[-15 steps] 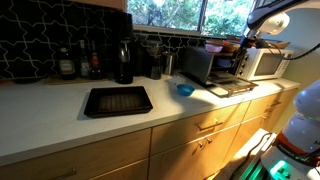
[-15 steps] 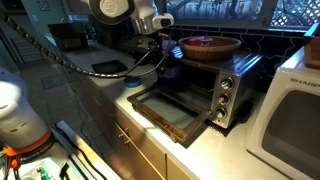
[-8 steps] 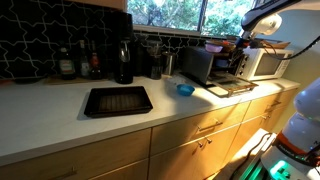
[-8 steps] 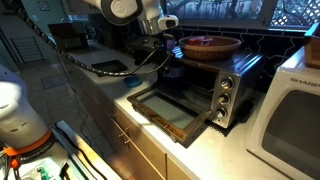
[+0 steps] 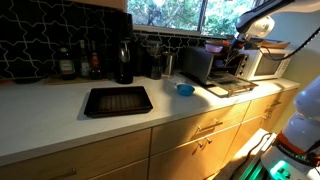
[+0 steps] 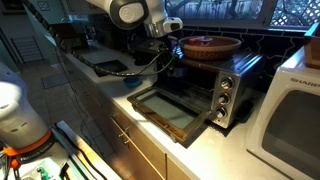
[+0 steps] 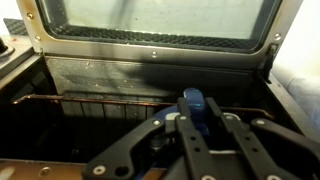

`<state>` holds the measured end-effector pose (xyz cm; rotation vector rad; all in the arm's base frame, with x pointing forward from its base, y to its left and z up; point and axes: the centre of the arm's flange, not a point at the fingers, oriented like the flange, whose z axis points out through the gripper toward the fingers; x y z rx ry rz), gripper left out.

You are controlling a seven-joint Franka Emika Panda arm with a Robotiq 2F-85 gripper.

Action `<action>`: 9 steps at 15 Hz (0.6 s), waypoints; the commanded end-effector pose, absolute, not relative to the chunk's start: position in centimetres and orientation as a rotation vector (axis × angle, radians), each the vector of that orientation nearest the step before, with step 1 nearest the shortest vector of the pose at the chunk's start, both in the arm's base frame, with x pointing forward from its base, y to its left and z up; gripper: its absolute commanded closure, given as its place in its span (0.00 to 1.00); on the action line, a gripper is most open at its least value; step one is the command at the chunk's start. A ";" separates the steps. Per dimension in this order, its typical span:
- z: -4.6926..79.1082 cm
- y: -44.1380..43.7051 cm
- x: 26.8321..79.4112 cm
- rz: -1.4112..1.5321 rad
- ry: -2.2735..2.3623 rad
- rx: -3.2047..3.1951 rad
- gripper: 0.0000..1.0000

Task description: Pick up the blue flask mug and put it on the tray in the oven

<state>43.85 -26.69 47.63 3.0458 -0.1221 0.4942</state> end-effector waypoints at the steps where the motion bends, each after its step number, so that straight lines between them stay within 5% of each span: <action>1: 46.8 -27.0 45.1 0.539 -0.158 3.036 0.95; 6: 46.4 -27.1 45.4 0.568 -0.154 3.023 0.95; 8: 46.5 -27.2 45.4 0.584 -0.147 3.020 0.53; 9: 46.6 -27.2 45.4 0.594 -0.151 3.014 0.49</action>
